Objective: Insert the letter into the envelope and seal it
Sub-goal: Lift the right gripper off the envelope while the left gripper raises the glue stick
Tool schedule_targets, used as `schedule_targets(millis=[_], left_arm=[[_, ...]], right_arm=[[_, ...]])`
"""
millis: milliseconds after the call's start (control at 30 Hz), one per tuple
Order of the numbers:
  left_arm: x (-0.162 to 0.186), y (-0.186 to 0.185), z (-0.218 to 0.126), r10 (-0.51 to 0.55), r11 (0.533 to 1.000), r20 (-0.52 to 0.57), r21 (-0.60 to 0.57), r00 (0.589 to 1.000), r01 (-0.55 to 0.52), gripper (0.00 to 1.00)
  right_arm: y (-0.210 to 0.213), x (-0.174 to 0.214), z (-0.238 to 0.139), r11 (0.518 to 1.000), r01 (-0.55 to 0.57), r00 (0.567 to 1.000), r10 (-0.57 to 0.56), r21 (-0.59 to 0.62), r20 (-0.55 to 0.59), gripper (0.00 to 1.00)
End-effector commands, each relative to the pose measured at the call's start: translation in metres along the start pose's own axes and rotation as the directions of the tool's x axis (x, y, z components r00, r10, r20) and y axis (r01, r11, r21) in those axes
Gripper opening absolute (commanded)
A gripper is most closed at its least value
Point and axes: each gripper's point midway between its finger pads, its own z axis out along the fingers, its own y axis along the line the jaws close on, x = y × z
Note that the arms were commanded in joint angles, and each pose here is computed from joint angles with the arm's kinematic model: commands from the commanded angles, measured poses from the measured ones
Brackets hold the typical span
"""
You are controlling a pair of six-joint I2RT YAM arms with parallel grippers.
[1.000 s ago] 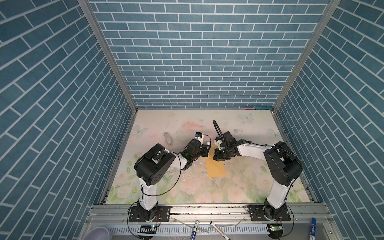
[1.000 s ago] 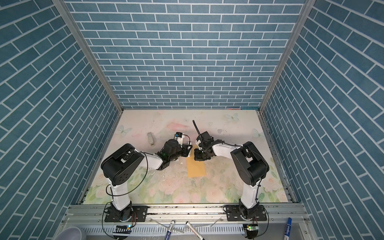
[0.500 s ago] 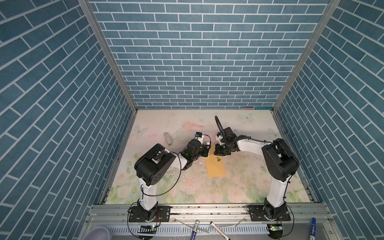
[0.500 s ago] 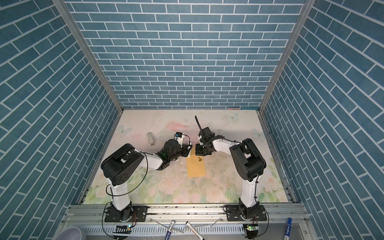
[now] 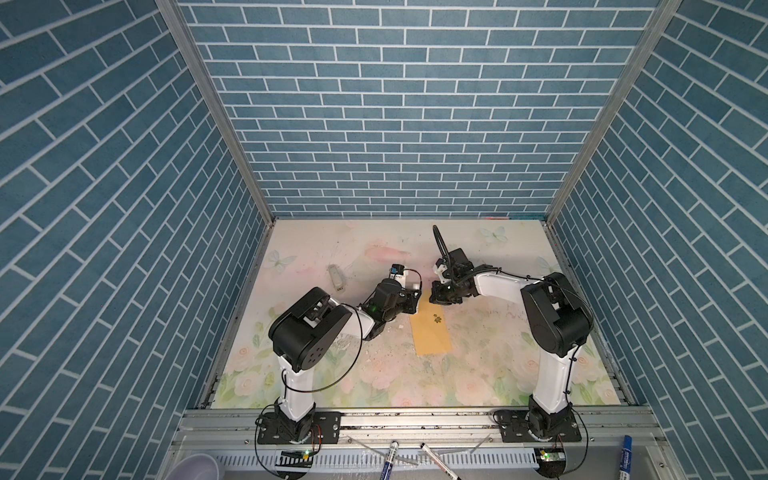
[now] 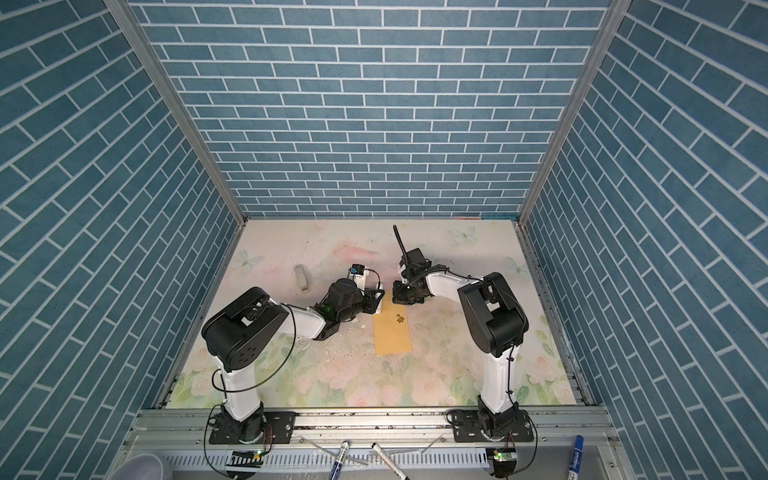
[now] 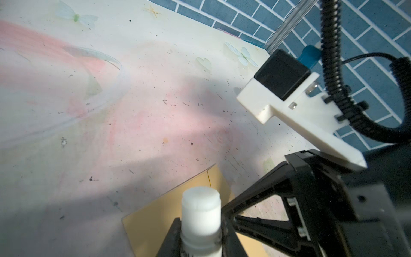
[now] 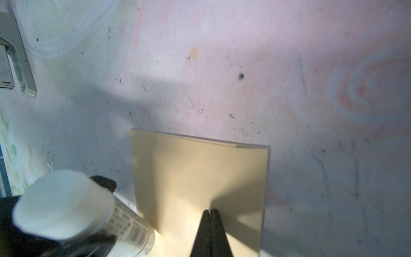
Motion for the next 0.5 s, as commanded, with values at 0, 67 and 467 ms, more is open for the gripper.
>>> schedule_targets(millis=[0, 67, 467], left_arm=[[-0.002, -0.002, -0.003, 0.004, 1.000, 0.006, 0.000, 1.000, -0.004, 0.00], [-0.008, -0.006, -0.006, 0.007, 1.000, 0.022, 0.011, 1.000, -0.007, 0.00], [-0.095, -0.068, -0.065, 0.044, 0.985, 0.225, 0.153, 0.973, -0.079, 0.00]], right_arm=[[-0.006, -0.001, 0.000, 1.000, 0.029, 0.999, -0.029, 0.009, 0.013, 0.00], [0.004, -0.011, -0.012, 0.998, 0.057, 0.996, -0.057, -0.012, 0.063, 0.00], [0.063, -0.040, -0.139, 0.952, 0.298, 0.847, -0.229, -0.072, 0.480, 0.23]])
